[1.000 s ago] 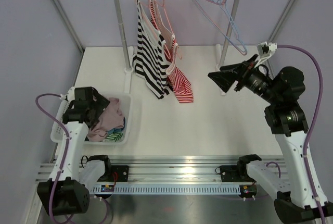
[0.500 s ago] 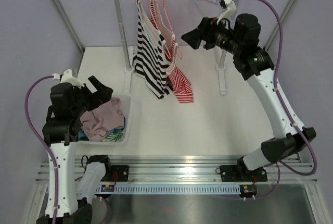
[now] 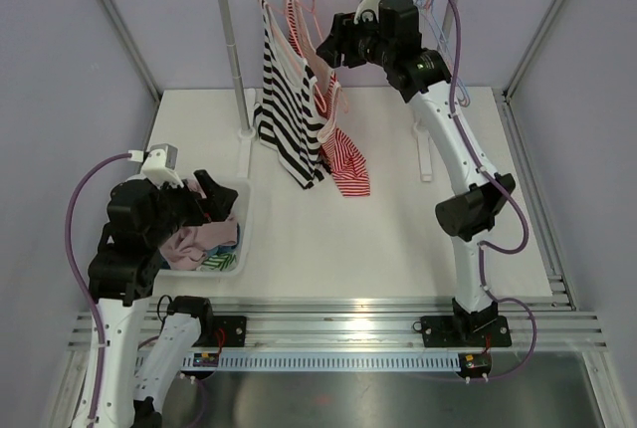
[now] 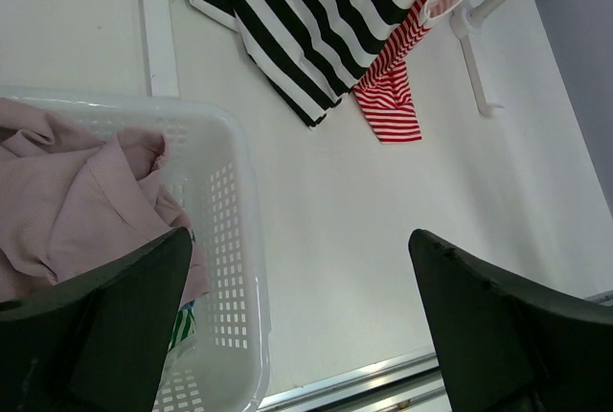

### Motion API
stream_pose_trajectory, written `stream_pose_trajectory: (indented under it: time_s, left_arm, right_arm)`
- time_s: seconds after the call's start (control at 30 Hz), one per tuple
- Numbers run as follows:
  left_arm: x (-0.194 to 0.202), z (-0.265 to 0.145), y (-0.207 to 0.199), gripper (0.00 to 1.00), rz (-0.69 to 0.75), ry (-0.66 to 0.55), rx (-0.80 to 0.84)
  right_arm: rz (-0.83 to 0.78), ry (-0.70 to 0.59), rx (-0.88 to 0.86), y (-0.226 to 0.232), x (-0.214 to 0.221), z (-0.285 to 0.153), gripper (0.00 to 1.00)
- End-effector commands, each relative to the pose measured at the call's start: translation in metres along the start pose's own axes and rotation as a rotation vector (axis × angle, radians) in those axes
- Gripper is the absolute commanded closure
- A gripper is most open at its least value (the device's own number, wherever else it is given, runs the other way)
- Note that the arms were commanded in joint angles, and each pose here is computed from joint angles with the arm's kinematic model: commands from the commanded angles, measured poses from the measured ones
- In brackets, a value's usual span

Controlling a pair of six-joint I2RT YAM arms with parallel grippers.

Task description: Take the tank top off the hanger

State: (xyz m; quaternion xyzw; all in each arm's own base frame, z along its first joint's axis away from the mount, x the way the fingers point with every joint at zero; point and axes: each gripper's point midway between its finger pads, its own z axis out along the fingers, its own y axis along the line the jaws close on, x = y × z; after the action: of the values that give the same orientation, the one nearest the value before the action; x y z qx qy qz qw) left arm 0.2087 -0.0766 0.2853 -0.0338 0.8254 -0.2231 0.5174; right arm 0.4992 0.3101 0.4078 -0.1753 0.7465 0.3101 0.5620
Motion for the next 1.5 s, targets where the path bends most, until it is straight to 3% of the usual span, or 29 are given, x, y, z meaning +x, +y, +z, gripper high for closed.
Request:
stream_pose_trajectory:
  time_s: [0.0, 0.03, 0.2, 0.7, 0.87, 0.93, 1.07, 1.47]
  left_arm:
    - [-0.009, 0.002, -0.006, 0.01, 0.045, -0.037, 0.028]
    - [-0.009, 0.002, -0.006, 0.01, 0.048, -0.037, 0.031]
    - [-0.005, 0.002, -0.008, 0.01, 0.054, -0.03, 0.037]
    - [-0.003, 0.003, -0.007, 0.01, 0.062, -0.024, 0.034]
    - [-0.003, 0.003, -0.007, 0.01, 0.064, -0.023, 0.03]
    - [-0.003, 0.003, -0.006, 0.01, 0.065, -0.024, 0.027]
    - [-0.003, 0.003, -0.006, 0.01, 0.066, -0.022, 0.024]
    - [-0.007, 0.0, -0.009, 0.01, 0.068, -0.025, 0.029]
  right_arm:
    - [-0.058, -0.048, 0.017, 0.0, -0.018, 0.001, 0.4]
    - [-0.061, -0.055, 0.019, -0.002, -0.02, 0.003, 0.47]
    - [-0.071, -0.09, 0.02, -0.004, -0.025, 0.011, 0.6]
    - [-0.049, -0.089, -0.039, 0.0, -0.015, 0.029, 0.76]
    - [-0.053, -0.092, -0.038, -0.001, -0.013, 0.032, 0.77]
    - [-0.056, -0.103, -0.03, -0.002, -0.018, 0.03, 0.92]
    - [-0.069, -0.149, -0.017, 0.0, -0.034, 0.02, 1.0]
    - [-0.082, -0.336, 0.066, 0.009, -0.1, -0.037, 1.0]
